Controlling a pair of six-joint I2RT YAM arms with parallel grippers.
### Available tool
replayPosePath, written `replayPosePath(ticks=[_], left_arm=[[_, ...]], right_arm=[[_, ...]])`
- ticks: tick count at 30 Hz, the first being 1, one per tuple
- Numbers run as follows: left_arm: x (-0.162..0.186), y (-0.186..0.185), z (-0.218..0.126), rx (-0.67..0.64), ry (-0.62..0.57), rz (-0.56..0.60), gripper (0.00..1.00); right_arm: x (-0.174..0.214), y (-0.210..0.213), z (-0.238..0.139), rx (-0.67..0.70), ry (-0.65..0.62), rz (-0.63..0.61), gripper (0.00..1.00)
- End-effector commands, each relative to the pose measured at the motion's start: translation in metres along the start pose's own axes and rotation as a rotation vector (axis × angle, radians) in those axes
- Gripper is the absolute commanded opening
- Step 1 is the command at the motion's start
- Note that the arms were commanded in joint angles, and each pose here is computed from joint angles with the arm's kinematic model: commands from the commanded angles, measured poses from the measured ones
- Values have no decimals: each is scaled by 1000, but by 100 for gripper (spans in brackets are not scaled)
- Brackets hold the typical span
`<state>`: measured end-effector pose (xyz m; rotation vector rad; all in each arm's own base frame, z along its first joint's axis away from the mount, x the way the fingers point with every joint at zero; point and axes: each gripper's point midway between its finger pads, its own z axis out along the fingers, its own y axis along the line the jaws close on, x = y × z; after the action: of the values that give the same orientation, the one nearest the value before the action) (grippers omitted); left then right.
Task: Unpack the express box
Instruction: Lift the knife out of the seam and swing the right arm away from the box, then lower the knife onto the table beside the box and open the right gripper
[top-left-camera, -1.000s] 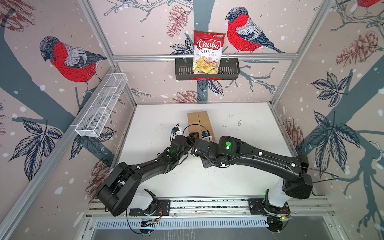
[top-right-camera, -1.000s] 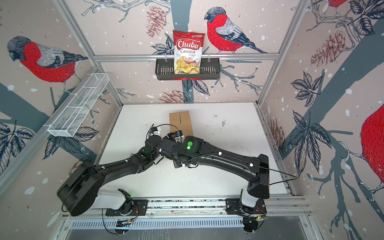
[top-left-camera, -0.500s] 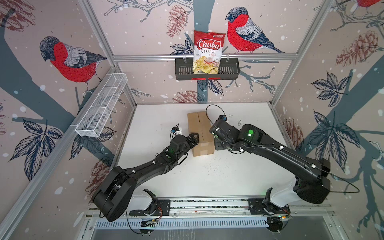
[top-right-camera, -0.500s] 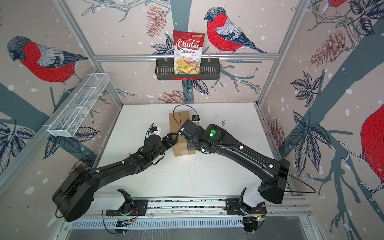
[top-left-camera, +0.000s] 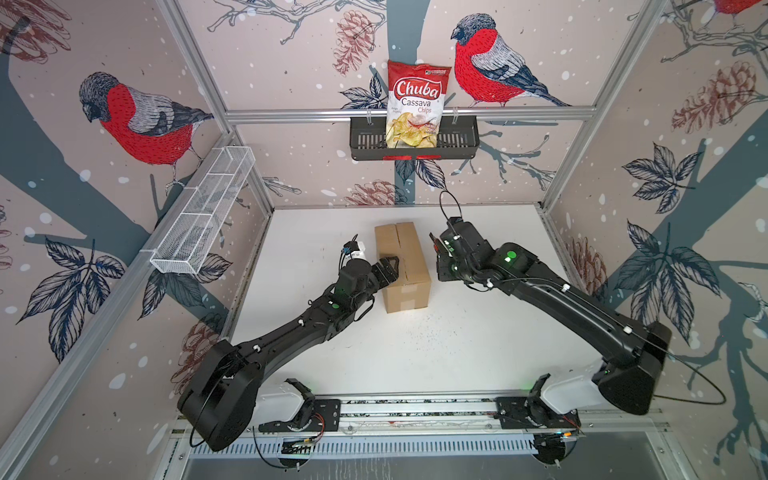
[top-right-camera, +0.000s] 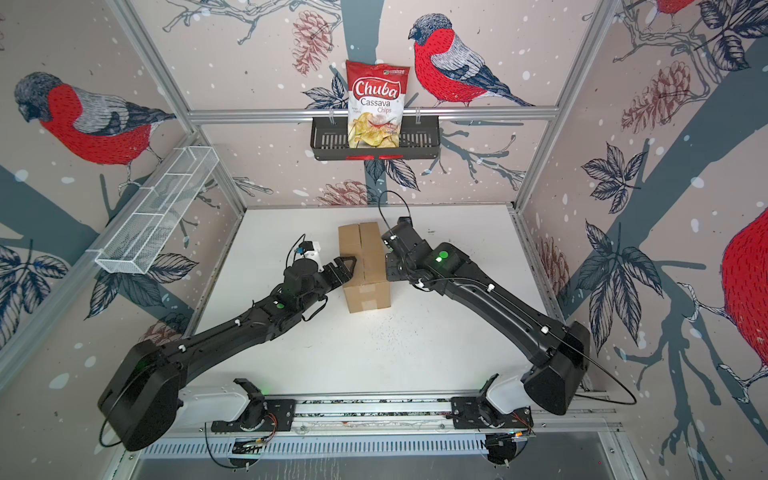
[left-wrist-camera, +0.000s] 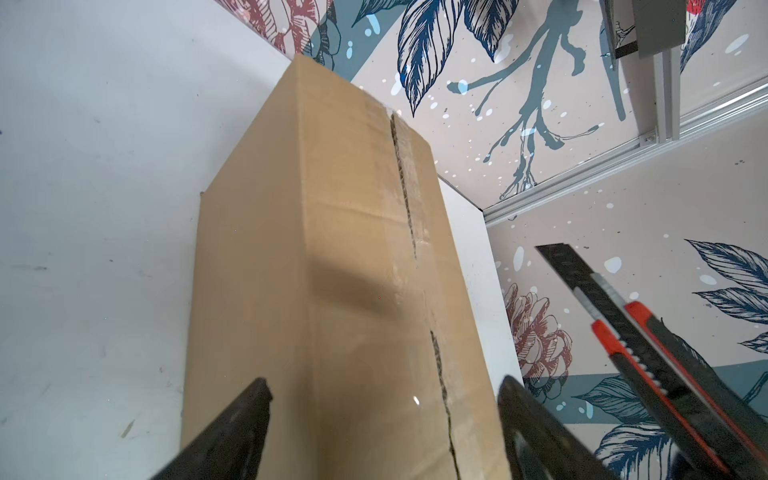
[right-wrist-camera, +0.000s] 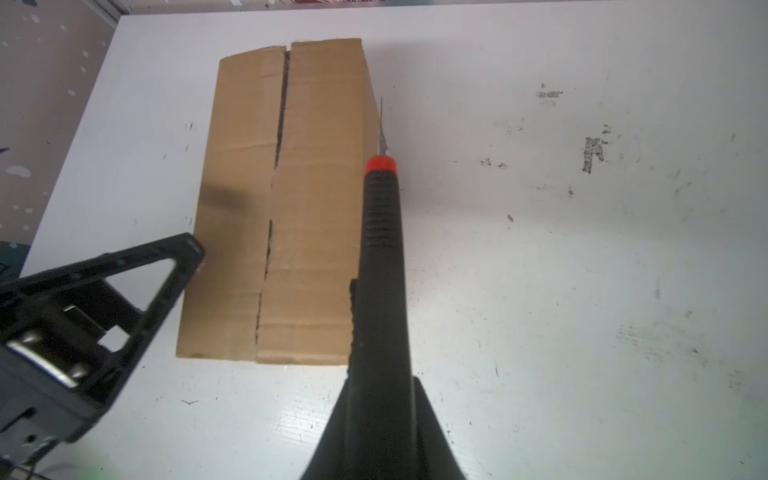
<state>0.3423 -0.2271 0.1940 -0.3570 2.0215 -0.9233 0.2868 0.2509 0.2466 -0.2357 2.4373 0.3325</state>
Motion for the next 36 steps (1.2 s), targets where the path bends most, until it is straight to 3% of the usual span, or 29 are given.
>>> replayPosePath(ticks=[1,9,27,36], left_arm=[[-4,-1,0,3,5,42,85],[-17,10,-3,-25,-19,36,85],[-27,21,-12,-80,-57,35,85],[-25,27,-13,-98,-57,32,85]], right_arm=[[-18,5,2,-167,-96,31,0],[-29,-31,11,-421,-242,115,0],[6,-66,92,-621,-91,236,2],[21,-85,122,-639,-50,302,3]])
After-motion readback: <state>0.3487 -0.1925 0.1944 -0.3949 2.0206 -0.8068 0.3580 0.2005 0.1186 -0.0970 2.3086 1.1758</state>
